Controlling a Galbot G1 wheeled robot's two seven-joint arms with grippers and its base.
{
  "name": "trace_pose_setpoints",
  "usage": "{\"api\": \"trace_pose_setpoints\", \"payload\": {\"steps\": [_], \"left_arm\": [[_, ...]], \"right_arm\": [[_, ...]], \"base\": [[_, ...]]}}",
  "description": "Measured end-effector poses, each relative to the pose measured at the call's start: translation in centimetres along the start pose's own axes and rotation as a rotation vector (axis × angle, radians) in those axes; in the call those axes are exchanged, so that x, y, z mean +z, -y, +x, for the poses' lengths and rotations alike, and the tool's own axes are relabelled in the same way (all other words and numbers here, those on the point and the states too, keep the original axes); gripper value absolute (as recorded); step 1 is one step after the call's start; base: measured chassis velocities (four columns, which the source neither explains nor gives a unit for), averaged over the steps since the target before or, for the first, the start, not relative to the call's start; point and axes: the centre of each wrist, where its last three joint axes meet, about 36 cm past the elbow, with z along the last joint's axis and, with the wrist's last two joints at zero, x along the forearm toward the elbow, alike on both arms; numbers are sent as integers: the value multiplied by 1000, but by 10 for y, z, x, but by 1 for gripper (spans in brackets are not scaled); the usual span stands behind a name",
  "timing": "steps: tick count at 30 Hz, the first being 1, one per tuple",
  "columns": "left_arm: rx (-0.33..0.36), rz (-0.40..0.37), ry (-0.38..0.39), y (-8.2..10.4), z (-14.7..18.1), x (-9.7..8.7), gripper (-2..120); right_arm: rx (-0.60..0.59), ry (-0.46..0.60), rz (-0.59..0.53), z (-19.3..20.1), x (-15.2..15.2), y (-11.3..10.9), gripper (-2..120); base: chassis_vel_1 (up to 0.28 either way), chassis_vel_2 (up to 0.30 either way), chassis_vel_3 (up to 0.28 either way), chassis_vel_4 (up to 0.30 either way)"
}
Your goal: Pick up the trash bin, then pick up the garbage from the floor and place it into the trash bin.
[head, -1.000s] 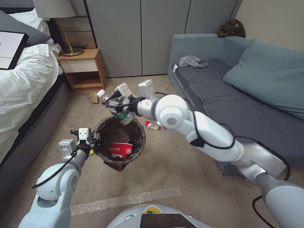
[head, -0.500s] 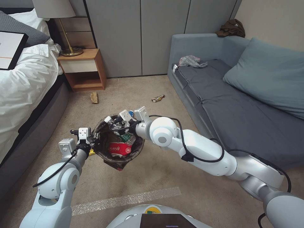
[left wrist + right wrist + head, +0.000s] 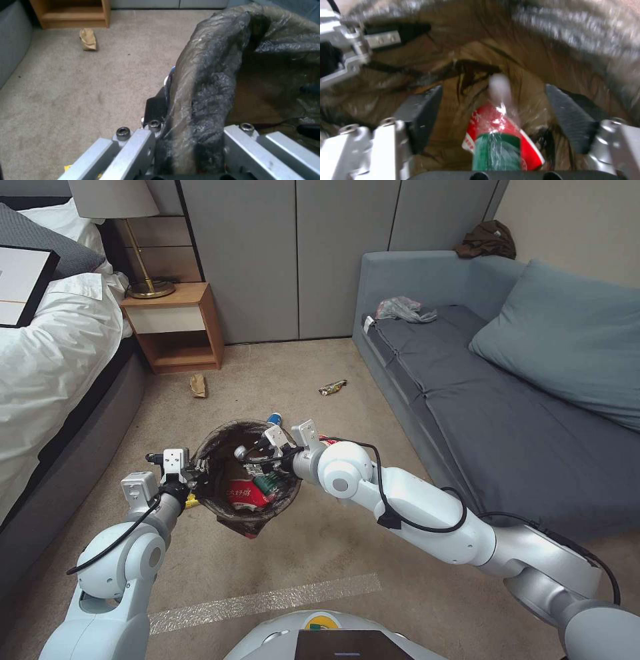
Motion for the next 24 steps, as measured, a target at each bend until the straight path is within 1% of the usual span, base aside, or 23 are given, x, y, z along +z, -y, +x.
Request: {"api": "trace_pose_setpoints", "payload": {"steps": [1,2,3,4,5,7,14,16,17,18,20,21,22,24], "left_arm": [[0,0,0,0,0,0,5],[0,0,0,0,0,0,5],[0,1,0,0,0,0,5],[1,1,1,0,0,0,5],[1,1,1,0,0,0,5],[2,1,0,0,-1,0,5],[4,-1,-1,0,-1,0,5],[4,-1,-1,0,-1,0,5],[4,-1,-1,0,-1,0,5],[4,0,0,0,0,0,5],[6,0,7,1,2,-2,5],[6,0,7,1,2,-2,5],[7,0,9,1,2,-3,5],[8,-1,11,2,3,-4,5]], "right_arm": [[0,0,0,0,0,0,77],[-1,2,-2,0,-1,0,80],[-6,7,-7,-1,-3,-1,87],[-10,9,-11,-1,-4,-1,91],[-10,9,-11,-1,-4,-1,91],[-13,16,-16,-2,-7,-2,98],[0,67,-36,4,-16,4,100],[34,144,-49,13,-27,11,100],[34,144,-49,13,-27,11,100],[72,209,-51,20,-34,17,100],[210,364,-16,32,-39,39,100],[210,364,-16,32,-39,39,100],[283,427,3,37,-37,52,100],[486,549,53,59,-31,88,100]], "base": [[0,0,0,0],[0,0,0,0],[0,0,0,0],[0,0,0,0],[0,0,0,0],[0,0,0,0],[0,0,0,0],[0,0,0,0],[0,0,0,0],[0,0,0,0],[0,0,0,0],[0,0,0,0],[0,0,0,0],[0,0,0,0]]}}
